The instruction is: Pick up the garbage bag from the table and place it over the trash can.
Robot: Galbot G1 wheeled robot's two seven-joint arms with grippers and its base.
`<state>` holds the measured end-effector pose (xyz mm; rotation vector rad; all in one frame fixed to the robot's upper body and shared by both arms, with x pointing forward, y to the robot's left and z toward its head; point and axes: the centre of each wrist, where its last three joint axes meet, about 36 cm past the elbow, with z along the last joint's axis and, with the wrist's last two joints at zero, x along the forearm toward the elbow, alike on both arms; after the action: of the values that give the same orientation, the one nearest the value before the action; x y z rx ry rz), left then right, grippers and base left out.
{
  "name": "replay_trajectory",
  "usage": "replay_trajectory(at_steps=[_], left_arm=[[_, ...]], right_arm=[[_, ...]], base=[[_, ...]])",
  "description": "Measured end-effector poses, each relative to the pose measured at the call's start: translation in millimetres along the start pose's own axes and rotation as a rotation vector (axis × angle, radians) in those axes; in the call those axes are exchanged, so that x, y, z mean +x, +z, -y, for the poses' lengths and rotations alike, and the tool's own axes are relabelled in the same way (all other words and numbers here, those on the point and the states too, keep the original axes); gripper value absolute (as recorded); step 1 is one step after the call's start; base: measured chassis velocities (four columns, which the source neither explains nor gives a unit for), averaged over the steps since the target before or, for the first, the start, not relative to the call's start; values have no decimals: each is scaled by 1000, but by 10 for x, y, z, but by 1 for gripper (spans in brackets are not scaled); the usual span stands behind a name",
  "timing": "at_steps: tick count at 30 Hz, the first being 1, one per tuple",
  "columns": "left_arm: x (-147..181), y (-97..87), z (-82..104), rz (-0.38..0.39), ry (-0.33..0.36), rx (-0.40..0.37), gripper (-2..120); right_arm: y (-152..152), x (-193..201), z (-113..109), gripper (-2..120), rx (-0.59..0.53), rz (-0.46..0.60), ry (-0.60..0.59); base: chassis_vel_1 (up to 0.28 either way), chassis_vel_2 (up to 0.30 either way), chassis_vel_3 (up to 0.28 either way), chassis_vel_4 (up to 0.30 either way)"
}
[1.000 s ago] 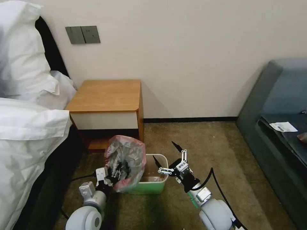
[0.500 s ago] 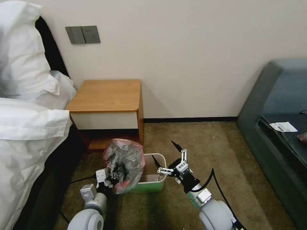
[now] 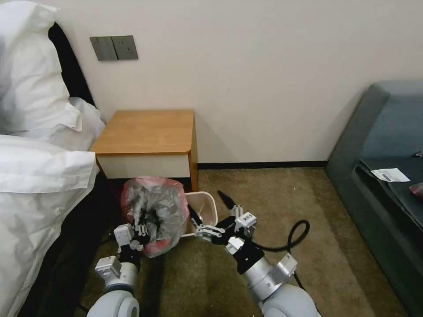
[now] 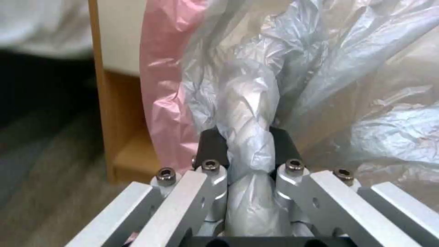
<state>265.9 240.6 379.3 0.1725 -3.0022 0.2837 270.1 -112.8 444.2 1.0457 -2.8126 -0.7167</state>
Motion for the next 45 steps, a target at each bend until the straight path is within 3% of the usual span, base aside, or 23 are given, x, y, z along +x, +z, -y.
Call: replay_trajectory(at_steps=[10, 22, 31, 35, 39, 45], left_arm=[[149, -20, 59, 33, 21, -24, 9], [236, 35, 118, 24, 36, -33, 9], [263, 17, 165, 26, 55, -27, 9], [262, 16, 166, 26, 55, -27, 9], [259, 14, 165, 27, 54, -28, 9], [241, 63, 150, 17, 48, -30, 9]], right_arm=[[28, -152, 179, 100, -105, -119, -3], [162, -305, 329, 100, -79, -147, 0], [254, -460, 288, 100, -72, -156, -26], [288, -481, 275, 84, -58, -155, -34], [286, -482, 275, 76, -52, -151, -36], [236, -472, 281, 50, -25, -134, -43]], base=[[0, 0, 0, 0], [0, 0, 0, 0], [0, 0, 0, 0], [0, 0, 0, 0], [0, 0, 0, 0], [0, 0, 0, 0]])
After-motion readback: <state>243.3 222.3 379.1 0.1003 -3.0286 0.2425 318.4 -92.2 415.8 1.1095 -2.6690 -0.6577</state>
